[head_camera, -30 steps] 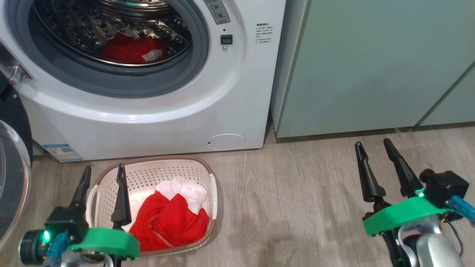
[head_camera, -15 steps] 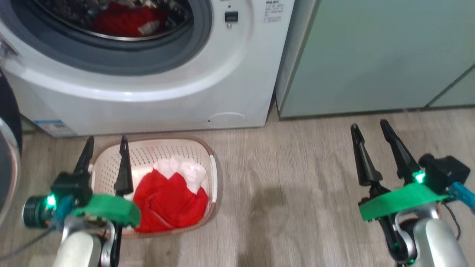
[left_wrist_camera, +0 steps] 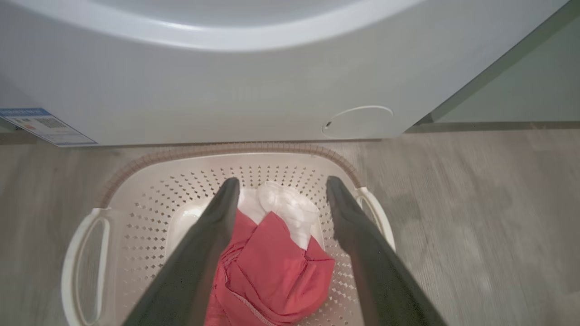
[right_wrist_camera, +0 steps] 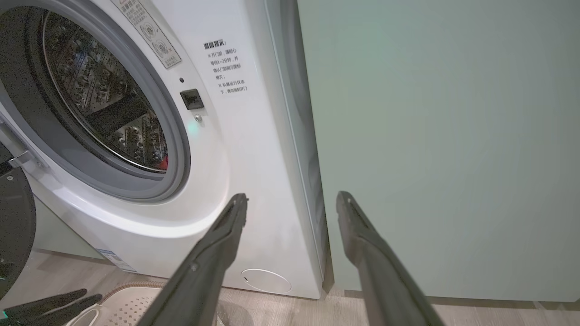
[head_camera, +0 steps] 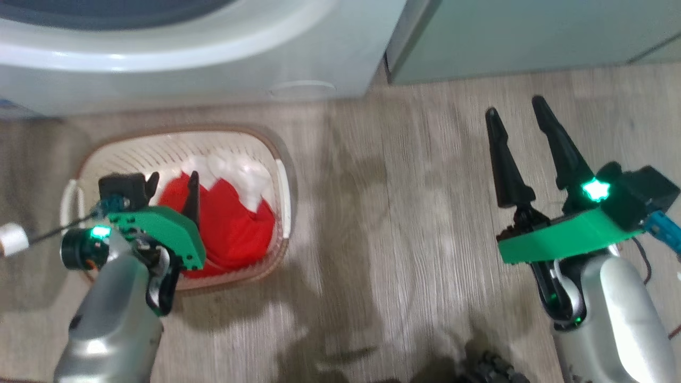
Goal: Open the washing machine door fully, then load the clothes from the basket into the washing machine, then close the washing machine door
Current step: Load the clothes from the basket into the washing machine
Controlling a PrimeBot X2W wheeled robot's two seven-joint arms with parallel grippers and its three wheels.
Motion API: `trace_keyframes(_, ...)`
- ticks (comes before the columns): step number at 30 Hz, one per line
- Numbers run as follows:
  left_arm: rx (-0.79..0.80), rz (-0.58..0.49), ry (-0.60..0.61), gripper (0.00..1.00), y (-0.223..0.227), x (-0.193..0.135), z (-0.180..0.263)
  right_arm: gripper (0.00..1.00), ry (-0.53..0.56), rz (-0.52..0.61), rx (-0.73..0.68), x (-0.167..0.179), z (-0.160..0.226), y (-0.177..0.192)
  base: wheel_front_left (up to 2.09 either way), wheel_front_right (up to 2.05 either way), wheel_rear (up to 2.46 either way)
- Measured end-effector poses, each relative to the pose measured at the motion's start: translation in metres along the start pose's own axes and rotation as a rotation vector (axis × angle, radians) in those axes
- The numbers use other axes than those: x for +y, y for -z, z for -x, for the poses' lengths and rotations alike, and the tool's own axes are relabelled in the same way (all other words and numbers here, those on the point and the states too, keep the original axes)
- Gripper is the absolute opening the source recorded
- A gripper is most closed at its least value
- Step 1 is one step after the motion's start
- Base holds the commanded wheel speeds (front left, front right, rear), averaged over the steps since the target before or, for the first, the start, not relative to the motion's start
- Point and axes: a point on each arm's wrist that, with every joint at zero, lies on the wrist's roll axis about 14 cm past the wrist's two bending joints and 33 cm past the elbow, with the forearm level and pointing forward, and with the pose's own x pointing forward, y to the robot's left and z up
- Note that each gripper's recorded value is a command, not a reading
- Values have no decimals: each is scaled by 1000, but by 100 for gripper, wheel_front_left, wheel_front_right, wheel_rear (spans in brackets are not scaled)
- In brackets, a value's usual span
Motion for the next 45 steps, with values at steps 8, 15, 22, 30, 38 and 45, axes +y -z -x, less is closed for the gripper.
trace_keyframes(8, 221, 24, 17, 100, 61, 2, -51, 100, 4, -4, 47, -9, -21, 34, 0, 0, 0)
trace_keyframes(15, 370, 36, -3, 100, 114, 23, -90, 100, 28, -35, 109, -22, -31, 76, 0, 0, 0)
trace_keyframes(22, 484, 60, -46, 100, 166, 48, -108, 100, 51, -58, 179, -34, -32, 115, 0, 0, 0)
trace_keyframes(30, 586, 103, -84, 100, 211, 66, -121, 100, 50, -74, 236, -38, -36, 149, 0, 0, 0)
trace_keyframes(38, 663, 121, -89, 100, 240, 75, -130, 100, 45, -94, 257, -38, -39, 168, 0, 0, 0)
trace_keyframes(45, 692, 114, -84, 100, 243, 76, -132, 100, 48, -106, 270, -38, -38, 175, 0, 0, 0)
